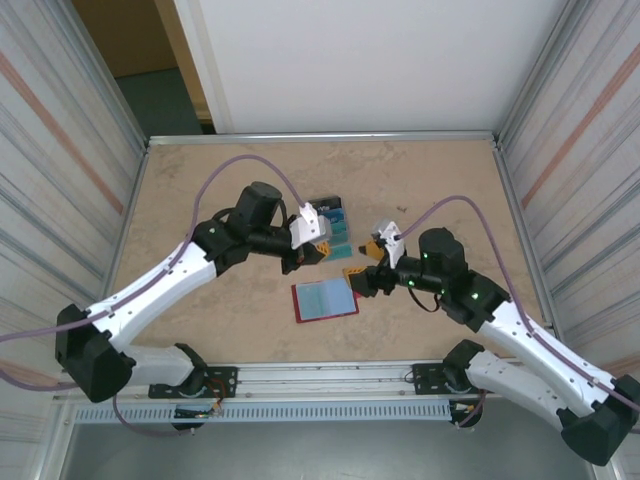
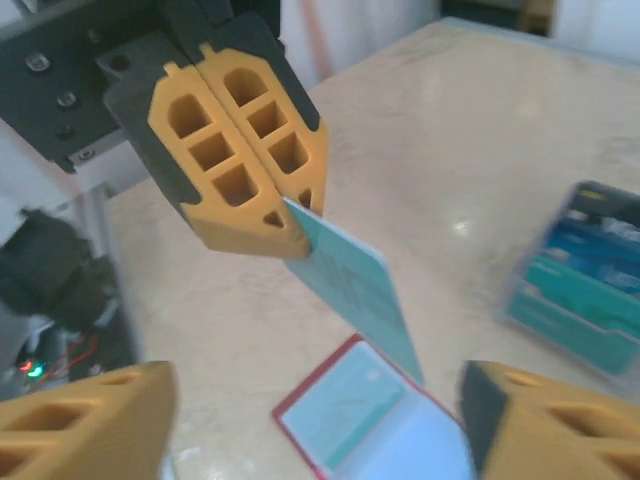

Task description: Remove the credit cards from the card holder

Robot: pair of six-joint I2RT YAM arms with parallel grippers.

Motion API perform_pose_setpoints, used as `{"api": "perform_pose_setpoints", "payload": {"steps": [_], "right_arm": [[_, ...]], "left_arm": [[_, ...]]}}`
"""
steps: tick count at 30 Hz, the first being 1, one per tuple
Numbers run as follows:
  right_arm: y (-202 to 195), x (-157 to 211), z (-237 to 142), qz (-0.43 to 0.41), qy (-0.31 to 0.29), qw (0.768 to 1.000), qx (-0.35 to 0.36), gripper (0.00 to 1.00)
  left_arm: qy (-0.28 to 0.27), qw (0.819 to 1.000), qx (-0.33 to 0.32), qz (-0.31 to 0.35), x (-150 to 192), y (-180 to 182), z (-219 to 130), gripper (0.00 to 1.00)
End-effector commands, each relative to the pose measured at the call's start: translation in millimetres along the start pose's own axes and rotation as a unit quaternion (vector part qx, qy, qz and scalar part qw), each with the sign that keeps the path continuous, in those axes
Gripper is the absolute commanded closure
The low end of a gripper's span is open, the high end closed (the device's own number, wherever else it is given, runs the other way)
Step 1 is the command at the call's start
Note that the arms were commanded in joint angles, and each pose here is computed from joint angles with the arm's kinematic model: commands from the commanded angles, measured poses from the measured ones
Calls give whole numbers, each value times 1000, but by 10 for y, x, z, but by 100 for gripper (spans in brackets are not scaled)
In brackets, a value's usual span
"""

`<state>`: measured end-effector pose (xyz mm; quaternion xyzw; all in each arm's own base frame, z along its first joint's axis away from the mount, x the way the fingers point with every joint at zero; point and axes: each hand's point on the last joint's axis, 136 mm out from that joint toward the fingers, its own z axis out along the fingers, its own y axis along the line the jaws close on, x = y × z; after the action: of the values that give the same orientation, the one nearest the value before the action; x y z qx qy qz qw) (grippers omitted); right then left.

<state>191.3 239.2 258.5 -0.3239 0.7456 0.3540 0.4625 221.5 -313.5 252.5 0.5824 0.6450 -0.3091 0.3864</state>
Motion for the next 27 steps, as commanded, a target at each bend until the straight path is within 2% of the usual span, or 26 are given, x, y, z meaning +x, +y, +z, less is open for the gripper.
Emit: {"api": "perform_pose_setpoints", "payload": {"steps": [1,4,9,12,18,27], "right_arm": [[-314,-126,-184,6,-21,994,107,15],[-447,-165,-287,27,-31,987,152,1],[-712,-178,-436,70,-42,968,237,1],[-795,-163,-480,85,-39,960,265,1],[-849,-131,-486,104,-35,954,279,1],[-860,-60,-515,124,-33,950,284,1]], "left_arm": [[0,998,-49,48,53,353,112,100],[16,996,-67,64,166,577,240,100],[48,991,-87,95,350,863,475,100],[62,992,-72,84,460,970,578,100],[58,997,-32,40,664,1126,739,100],[73,997,-27,16,827,1299,896,100]]}}
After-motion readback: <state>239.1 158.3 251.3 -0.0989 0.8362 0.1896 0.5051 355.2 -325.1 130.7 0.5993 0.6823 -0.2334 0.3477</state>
